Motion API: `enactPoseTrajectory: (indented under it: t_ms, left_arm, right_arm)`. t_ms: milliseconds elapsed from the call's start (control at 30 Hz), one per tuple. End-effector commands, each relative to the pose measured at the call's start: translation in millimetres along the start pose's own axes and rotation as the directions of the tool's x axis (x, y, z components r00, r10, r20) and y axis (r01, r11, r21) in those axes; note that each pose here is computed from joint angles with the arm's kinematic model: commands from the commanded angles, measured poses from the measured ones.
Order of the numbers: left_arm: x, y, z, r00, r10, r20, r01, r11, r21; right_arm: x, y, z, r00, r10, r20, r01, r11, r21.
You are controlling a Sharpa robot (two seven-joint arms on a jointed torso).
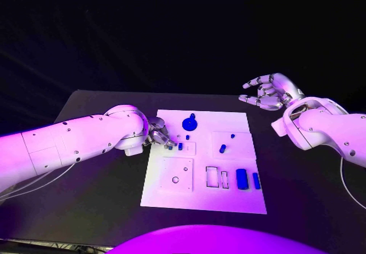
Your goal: Assemble the parts on the task board
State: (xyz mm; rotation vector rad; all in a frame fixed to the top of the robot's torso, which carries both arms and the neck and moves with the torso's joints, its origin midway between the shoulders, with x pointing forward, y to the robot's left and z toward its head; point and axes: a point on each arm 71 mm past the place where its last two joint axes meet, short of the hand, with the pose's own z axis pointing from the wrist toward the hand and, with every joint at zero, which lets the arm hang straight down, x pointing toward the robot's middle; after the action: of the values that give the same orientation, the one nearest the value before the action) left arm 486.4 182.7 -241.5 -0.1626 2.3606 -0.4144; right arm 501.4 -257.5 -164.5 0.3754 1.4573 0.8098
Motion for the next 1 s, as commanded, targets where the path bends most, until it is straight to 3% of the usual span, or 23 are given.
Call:
enactPoseTrajectory:
  t_ms: [33, 267, 367, 533, 667, 833, 1000]
  left_arm:
    - [1.4, -1.7, 0.2, 1.0, 0.0, -0.013, 0.0, 1.0, 0.006]
    - [-1.6, -0.4, -2.0, 0.999, -0.036, 0.01, 0.035, 0.999, 0.013]
    - [-6.1, -0.1, -4.5, 0.993, -0.113, 0.032, 0.112, 0.993, 0.03]
    - [-19.7, -2.8, -10.7, 0.958, -0.273, 0.089, 0.262, 0.958, 0.118]
    - [-30.4, -9.8, -15.5, 0.917, -0.376, 0.131, 0.336, 0.907, 0.252]
    - [-37.6, -22.1, -18.9, 0.912, -0.353, 0.209, 0.253, 0.885, 0.391]
    - [-33.1, -35.6, -17.2, 0.928, -0.235, 0.29, 0.075, 0.878, 0.472]
  right_arm:
    - [0.7, 1, -0.2, 1.0, -0.004, -0.006, 0.004, 1.0, -0.015]
    - [0.7, 1, -0.1, 1.0, -0.004, -0.005, 0.004, 1.0, -0.016]
    - [0.8, 1, 0.1, 1.0, -0.004, -0.005, 0.004, 1.0, -0.017]
    - [0.7, 1, 0.3, 1.0, -0.005, -0.004, 0.005, 1.0, -0.016]
    - [0.3, 1, 0.5, 1.0, -0.006, -0.002, 0.005, 1.0, -0.015]
    - [-0.4, 0, 0.3, 1.0, -0.006, 0.0, 0.006, 1.0, -0.013]
    - [-0.6, 0, 0.2, 1.0, -0.006, -0.001, 0.006, 1.0, -0.012]
